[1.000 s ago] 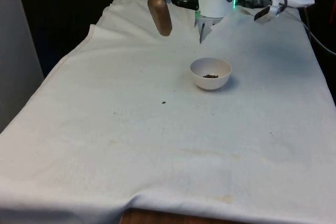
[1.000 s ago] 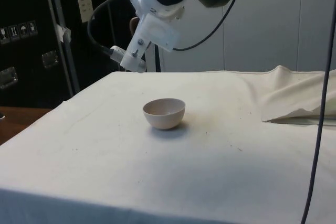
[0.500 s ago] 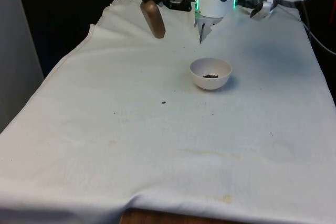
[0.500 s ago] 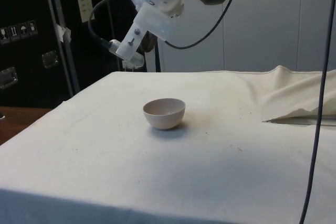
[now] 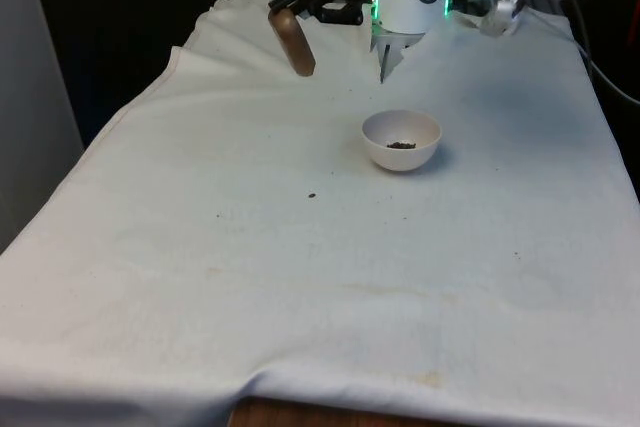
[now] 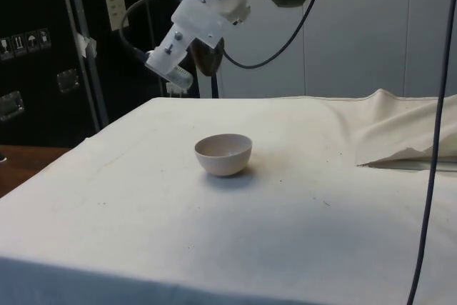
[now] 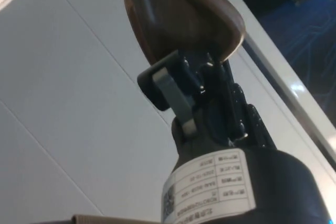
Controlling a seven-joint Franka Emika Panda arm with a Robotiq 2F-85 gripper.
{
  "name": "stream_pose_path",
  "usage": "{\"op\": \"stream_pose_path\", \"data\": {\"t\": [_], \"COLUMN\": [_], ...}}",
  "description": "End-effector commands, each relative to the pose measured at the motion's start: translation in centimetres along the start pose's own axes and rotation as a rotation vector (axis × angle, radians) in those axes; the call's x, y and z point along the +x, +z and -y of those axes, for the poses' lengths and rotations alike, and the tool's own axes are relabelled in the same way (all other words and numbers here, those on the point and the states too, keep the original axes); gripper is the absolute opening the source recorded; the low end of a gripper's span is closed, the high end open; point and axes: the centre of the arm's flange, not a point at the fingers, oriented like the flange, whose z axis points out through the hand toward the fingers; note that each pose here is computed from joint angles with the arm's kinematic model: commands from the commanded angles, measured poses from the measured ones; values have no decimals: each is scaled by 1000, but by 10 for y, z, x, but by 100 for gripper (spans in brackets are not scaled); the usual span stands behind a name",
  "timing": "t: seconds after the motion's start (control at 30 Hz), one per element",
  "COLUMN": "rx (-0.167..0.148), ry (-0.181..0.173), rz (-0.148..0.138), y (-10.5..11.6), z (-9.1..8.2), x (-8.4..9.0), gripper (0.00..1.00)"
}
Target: Pour the coffee beans from the cup into the bowl.
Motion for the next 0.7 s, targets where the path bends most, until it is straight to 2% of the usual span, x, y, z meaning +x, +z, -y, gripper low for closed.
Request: {"op": "stream_pose_path", "data": {"t": [0.0,0.17,0.2,0.23,0.43,0.47,0.5,0.67], "rx": [30,70,49,78,123,103,130,170], "ry": [-6,-8,-4,-8,-4,0,-3,2], "rz": [3,14,13,14,21,19,21,24], "y": [3,7,6,8,17,15,20,28], "z": [0,0,-1,0,-1,-2,-1,-1], "x": [-1,-3,-3,-4,-5,-5,-6,-6], "gripper": [0,0,0,0,0,0,0,0]}}
